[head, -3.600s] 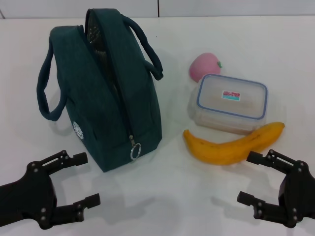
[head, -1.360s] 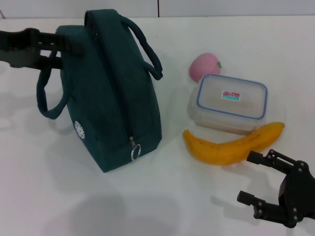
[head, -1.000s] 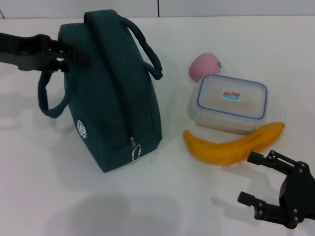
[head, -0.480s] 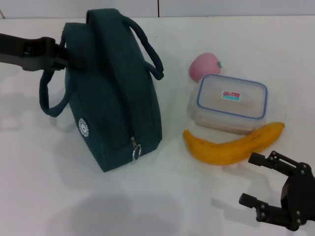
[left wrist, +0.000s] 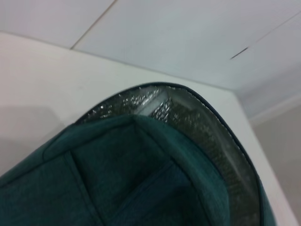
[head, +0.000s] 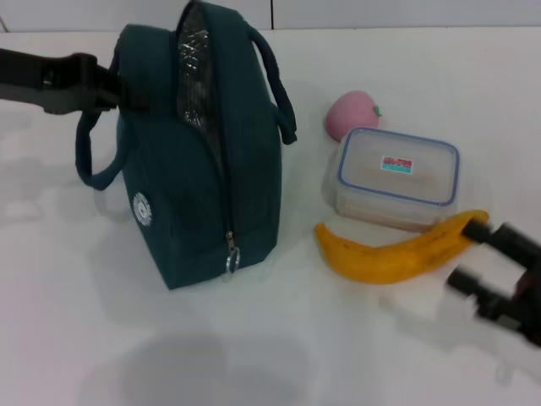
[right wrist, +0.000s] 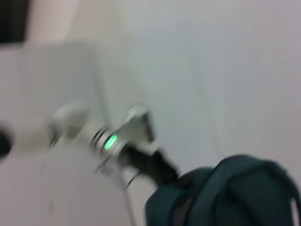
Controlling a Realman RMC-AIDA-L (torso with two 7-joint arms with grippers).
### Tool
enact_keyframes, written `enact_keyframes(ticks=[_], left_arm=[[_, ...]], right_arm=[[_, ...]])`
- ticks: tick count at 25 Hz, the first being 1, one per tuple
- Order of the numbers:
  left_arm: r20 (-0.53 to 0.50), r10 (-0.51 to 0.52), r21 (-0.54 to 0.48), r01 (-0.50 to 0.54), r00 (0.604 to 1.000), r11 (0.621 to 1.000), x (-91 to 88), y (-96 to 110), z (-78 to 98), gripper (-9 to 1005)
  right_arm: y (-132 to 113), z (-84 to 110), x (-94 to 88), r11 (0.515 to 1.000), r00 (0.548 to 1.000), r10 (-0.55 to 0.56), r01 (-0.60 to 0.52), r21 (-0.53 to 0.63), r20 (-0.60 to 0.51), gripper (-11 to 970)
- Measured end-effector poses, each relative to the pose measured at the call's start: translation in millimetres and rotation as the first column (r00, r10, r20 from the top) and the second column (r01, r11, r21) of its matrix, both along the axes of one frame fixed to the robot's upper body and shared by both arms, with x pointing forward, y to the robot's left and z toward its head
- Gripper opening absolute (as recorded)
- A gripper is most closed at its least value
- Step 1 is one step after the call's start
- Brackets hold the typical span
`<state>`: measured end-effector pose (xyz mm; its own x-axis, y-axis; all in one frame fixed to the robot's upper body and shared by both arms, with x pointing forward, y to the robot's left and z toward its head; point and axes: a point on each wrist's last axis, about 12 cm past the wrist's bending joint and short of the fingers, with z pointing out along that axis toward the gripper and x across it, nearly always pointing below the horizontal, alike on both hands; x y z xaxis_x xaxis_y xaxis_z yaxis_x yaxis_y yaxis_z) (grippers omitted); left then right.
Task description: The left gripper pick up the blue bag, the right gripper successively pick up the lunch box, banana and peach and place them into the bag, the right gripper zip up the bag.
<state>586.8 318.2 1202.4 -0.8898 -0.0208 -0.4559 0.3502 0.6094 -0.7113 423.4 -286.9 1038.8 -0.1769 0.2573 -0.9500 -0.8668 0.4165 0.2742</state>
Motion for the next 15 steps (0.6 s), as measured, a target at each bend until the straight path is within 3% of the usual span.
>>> enact_keyframes(ticks=[3, 6, 11, 15], left_arm=[[0.015, 0.0, -0.033, 0.0, 1.0, 0.999, -0.9, 0.3, 2.2, 50], [0.019, -0.008, -0.039, 0.009, 1.0, 0.999, -1.5, -0.3, 2.8, 49], [0.018, -0.02, -0.043, 0.021, 1.0, 0.999, -2.5, -2.0, 2.1, 47], [0.019, -0.025, -0.046, 0.026, 1.0, 0.999, -2.4, -3.7, 2.2, 46]], right_arm=[[-8.0, 2.0, -1.5, 0.987, 0.989, -0.068, 0.086, 0.134, -0.132, 779], [-17.0, 0.1, -0.8, 0.946, 0.947, -0.117, 0.198, 0.255, -0.299, 778], [-30.5, -7.9, 5.0, 0.897, 0.838, -0.107, 0.314, 0.312, -0.536, 777], [-34.2, -12.5, 12.9, 0.873, 0.762, -0.089, 0.37, 0.318, -0.641, 777]])
